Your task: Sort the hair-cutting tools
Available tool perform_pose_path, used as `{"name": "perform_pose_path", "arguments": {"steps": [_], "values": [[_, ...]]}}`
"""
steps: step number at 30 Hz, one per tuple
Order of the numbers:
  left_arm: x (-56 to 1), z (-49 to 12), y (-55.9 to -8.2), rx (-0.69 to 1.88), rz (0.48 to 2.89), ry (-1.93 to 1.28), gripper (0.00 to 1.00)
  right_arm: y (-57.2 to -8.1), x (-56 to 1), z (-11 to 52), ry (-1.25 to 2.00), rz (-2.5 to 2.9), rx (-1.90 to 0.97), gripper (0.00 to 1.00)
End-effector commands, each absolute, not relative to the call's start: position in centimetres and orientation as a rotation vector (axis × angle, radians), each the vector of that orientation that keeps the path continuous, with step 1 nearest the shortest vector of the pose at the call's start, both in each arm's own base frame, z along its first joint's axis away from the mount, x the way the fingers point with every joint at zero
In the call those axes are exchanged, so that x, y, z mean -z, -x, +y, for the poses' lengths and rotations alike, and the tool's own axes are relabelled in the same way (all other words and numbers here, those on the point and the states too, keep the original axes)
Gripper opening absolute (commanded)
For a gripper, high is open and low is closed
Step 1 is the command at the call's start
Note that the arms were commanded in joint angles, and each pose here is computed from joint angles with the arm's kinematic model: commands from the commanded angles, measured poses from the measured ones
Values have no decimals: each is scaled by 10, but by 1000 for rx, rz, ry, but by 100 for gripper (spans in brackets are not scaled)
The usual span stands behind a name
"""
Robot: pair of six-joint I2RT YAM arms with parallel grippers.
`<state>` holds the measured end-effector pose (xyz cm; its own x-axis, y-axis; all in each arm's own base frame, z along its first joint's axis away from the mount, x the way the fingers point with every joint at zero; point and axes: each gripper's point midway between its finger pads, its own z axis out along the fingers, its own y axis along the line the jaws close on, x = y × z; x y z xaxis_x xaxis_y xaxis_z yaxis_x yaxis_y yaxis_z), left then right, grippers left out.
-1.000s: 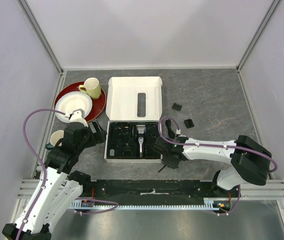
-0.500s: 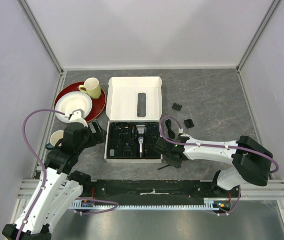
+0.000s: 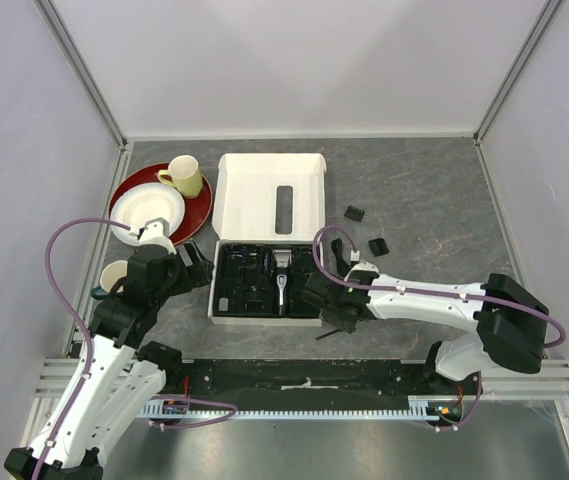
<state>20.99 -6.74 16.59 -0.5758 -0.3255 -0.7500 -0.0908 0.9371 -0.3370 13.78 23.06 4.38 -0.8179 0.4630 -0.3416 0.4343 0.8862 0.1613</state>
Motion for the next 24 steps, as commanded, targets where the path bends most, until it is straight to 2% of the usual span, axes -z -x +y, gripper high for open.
{"name": "perform_pose_path", "arguments": {"steps": [1,10,24], "values": [[-180,-68,-214,345,2128,317,90,-129,-48,242,-722,2685,-121,41],[-180,-68,-214,347,2128,316,90,-119,-29,239,-845,2685,-81,36],[-179,-68,-214,343,2134,317,90,-125,-8,218,-907,2625,-17,37]]}}
